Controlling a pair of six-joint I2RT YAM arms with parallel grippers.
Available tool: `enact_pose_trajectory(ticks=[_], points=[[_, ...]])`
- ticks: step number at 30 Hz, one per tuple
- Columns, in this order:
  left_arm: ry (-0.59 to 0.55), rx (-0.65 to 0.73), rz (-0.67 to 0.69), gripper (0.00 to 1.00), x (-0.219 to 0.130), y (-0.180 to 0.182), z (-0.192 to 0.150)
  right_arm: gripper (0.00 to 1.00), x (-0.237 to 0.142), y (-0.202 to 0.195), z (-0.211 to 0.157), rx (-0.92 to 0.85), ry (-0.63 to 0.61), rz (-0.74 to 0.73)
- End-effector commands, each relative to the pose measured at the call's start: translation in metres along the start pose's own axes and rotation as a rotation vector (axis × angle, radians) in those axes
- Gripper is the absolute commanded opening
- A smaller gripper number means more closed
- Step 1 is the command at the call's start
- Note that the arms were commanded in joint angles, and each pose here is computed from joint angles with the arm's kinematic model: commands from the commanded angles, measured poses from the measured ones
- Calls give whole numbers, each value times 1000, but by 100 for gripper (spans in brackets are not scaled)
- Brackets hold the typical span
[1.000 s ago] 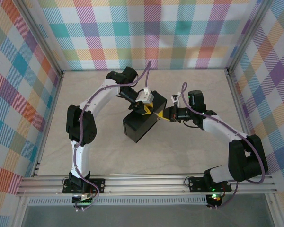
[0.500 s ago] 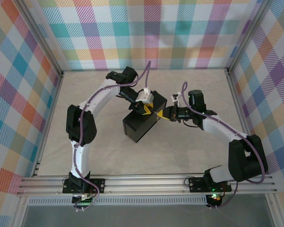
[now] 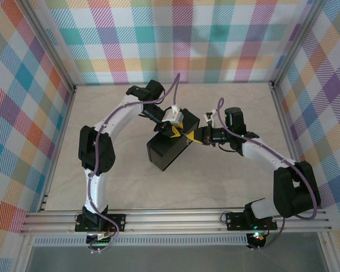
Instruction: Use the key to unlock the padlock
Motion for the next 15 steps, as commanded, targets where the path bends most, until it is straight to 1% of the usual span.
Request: enact_pose_trajectory(ticks=[1,7,15], points=[[27,-31,-29,32,8,-6,-9,2,5,9,7,-31,5,38],[29,-35,-29,32,9,-5,-10,2,7,3,6,-10,8,19],[30,-30,-25,32,7,-5,-8,2,6,9,13,-30,-15,44]])
Point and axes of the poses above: each hand's point on the last joint's axis, 136 mm out from that joint toward the fingers, its own x axis out along the fingers, its own y axis along the line the jaws close on, z = x × y, the point moved 7 cm from there along -x, back along the fingers, and after that the axes turned 15 degrees about -x, right-handed, at the moved point
